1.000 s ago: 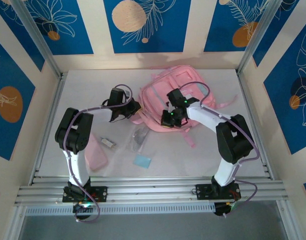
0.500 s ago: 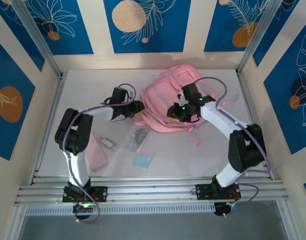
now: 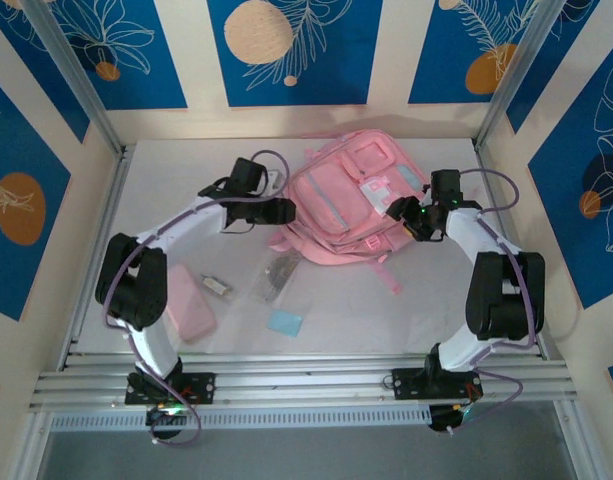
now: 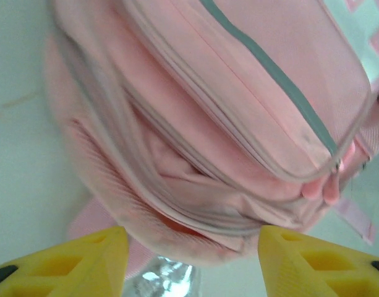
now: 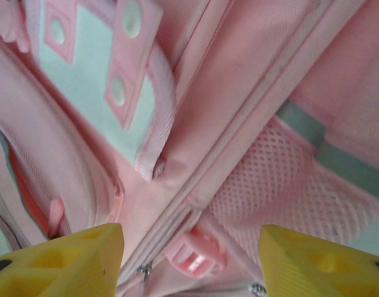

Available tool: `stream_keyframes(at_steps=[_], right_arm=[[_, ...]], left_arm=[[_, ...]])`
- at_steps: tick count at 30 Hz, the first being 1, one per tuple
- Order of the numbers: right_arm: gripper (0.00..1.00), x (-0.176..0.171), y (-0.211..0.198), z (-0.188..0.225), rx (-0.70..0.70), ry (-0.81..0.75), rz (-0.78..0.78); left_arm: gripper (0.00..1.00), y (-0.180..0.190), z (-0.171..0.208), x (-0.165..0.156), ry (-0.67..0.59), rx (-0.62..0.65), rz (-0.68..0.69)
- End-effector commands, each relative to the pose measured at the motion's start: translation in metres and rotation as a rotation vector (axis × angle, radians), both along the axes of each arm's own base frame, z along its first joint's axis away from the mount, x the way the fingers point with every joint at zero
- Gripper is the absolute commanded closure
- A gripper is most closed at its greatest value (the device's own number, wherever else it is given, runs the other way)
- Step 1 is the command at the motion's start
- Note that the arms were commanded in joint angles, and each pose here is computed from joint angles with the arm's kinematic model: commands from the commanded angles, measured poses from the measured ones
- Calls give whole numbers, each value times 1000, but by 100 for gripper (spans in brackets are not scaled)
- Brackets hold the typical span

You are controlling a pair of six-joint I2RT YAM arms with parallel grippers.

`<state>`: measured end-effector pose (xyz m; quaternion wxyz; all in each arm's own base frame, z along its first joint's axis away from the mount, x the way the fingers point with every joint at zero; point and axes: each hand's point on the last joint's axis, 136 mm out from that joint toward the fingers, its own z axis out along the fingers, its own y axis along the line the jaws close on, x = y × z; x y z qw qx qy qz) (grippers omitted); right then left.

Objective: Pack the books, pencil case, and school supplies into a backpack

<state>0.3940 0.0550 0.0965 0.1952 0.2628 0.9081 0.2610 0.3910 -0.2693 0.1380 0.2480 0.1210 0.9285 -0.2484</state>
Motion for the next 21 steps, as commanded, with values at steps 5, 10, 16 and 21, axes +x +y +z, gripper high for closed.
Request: stream_keyframes(at_steps=[5,10,16,21], right_arm=[[40,32,15,-25,106,33,-19],[73,42,33,-29,151,32,-2],[100,29,63,-1,161,-11,37],[100,12,82,12,169,-17,42]], left_arm=[[43,-43,9,-35,-53,53,-159],[42,-82,11,-48,-74,34,-244],[42,-115,-4,-47,-54,31,-278],[42,-129,-20,-44,-23,62,-281]])
